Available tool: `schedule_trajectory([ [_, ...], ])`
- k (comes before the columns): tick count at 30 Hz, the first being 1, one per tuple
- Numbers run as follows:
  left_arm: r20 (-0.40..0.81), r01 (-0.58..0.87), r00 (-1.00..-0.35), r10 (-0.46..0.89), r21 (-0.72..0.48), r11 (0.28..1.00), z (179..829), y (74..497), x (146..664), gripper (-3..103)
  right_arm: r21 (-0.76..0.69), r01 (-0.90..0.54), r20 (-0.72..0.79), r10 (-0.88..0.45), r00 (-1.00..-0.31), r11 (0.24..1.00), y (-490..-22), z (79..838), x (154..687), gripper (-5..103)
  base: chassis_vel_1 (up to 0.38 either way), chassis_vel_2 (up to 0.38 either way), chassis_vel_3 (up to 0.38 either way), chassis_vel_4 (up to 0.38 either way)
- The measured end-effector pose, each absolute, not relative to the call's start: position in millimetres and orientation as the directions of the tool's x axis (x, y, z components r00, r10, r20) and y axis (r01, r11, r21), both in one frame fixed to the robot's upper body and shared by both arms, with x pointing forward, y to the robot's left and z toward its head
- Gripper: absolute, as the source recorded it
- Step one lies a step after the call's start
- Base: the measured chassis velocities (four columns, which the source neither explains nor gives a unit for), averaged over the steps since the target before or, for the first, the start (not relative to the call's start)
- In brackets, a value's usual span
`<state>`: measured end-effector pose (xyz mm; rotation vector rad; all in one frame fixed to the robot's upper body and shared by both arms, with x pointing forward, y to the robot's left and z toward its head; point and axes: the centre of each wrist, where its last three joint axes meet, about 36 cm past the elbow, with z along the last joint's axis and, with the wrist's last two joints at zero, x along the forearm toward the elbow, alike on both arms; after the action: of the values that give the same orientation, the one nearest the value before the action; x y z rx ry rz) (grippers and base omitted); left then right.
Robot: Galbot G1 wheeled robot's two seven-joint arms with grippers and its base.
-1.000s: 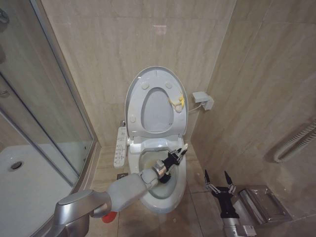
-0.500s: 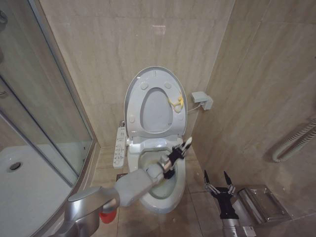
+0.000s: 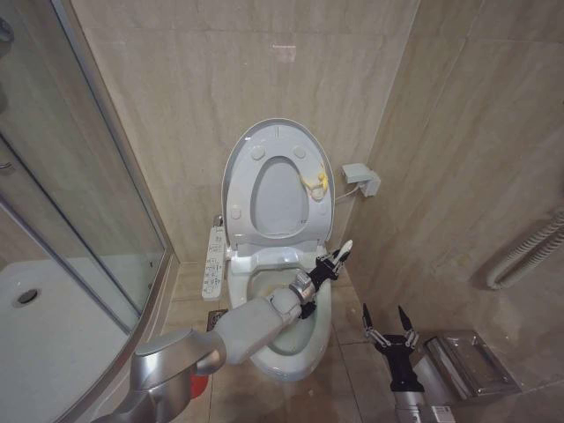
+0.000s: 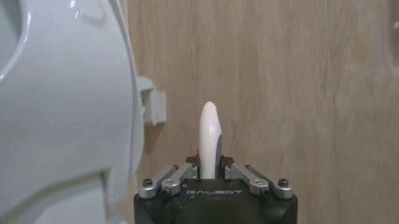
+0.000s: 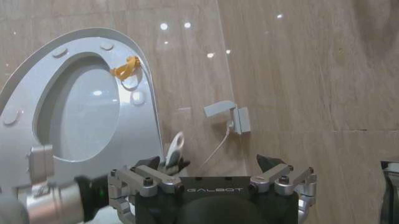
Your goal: Open the toilet lid, clean the toilet bowl with a toilet brush, close the toilet lid, and flush.
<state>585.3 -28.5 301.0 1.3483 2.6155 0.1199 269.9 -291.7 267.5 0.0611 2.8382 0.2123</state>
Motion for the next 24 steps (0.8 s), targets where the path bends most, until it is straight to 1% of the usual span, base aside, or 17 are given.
schedule_trajectory([
  [4, -0.1, 0.796, -0.568, 0.817, 0.185, 0.576, 284, -17, 583, 19, 0.15, 0.022, -0.286, 0.065, -0.956, 0.988, -292, 268, 268, 100, 0.0, 0.0, 0.0, 0.0],
  [7, -0.103, 0.795, -0.568, 0.816, 0.185, 0.577, 283, -17, 583, 19, 0.15, 0.022, -0.286, 0.065, -0.956, 0.988, -292, 268, 268, 100, 0.0, 0.0, 0.0, 0.0],
  [10, -0.153, 0.793, -0.569, 0.808, 0.159, 0.589, 297, -33, 584, 19, 0.151, 0.023, -0.287, 0.066, -0.956, 0.988, -291, 268, 268, 100, 0.0, 0.0, 0.0, 0.0],
  [12, -0.172, 0.786, -0.575, 0.8, 0.154, 0.599, 303, -37, 587, 19, 0.151, 0.022, -0.288, 0.065, -0.955, 0.988, -290, 268, 268, 100, 0.0, 0.0, 0.0, 0.0],
  [14, -0.179, 0.766, -0.598, 0.781, 0.158, 0.623, 303, -31, 594, 19, 0.151, 0.022, -0.288, 0.065, -0.955, 0.988, -289, 268, 268, 100, 0.0, 0.0, 0.0, 0.0],
  [18, -0.164, 0.75, -0.615, 0.771, 0.181, 0.636, 296, -24, 596, 19, 0.149, 0.021, -0.288, 0.063, -0.956, 0.989, -289, 269, 267, 100, 0.0, 0.0, 0.0, 0.0],
  [24, -0.137, 0.752, -0.612, 0.779, 0.204, 0.627, 287, -21, 592, 19, 0.144, 0.018, -0.293, 0.06, -0.954, 0.989, -291, 271, 268, 100, 0.0, 0.0, 0.0, 0.0],
])
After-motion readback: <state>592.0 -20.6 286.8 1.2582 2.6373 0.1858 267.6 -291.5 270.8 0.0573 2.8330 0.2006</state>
